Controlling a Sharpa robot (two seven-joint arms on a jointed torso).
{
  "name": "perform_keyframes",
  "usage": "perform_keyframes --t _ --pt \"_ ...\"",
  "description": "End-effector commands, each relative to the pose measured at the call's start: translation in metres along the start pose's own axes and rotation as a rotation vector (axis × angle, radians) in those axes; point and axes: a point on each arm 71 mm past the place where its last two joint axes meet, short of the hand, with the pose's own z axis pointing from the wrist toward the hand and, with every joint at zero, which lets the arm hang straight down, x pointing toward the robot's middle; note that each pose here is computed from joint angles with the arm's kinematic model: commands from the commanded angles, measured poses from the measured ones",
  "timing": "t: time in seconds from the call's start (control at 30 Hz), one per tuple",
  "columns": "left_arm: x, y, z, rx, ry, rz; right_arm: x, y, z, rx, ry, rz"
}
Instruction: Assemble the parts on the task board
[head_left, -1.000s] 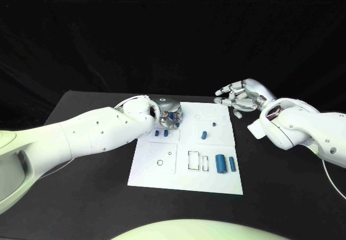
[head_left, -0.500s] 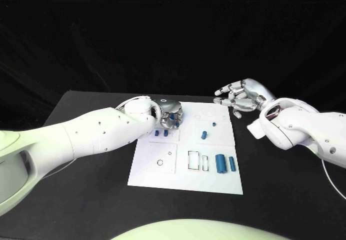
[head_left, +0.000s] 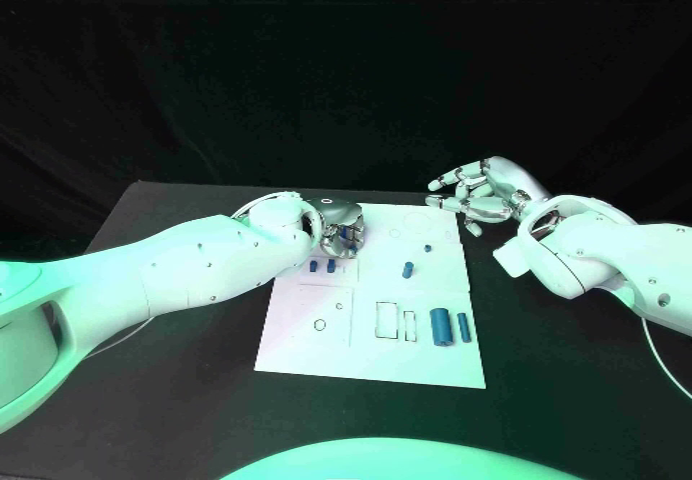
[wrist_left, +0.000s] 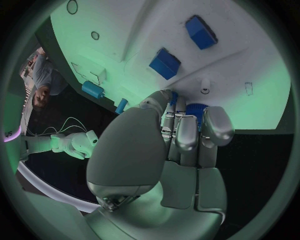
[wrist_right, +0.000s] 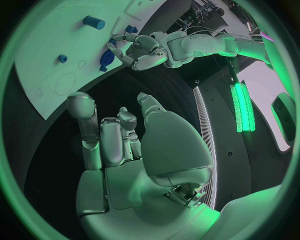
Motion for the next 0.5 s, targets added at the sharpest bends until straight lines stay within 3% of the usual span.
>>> perform_keyframes --t 0.03,0.5 --pt "0.0021 -0.0011 0.0005 0.009 0.023 -0.003 0.0006 0.0007 0.0001 -0.004 0.003 -0.001" --pt "-0.0032 0.0 -0.0019 0.022 -0.027 -0.035 0.0001 0.0002 0.0002 -0.004 0.001 -0.003"
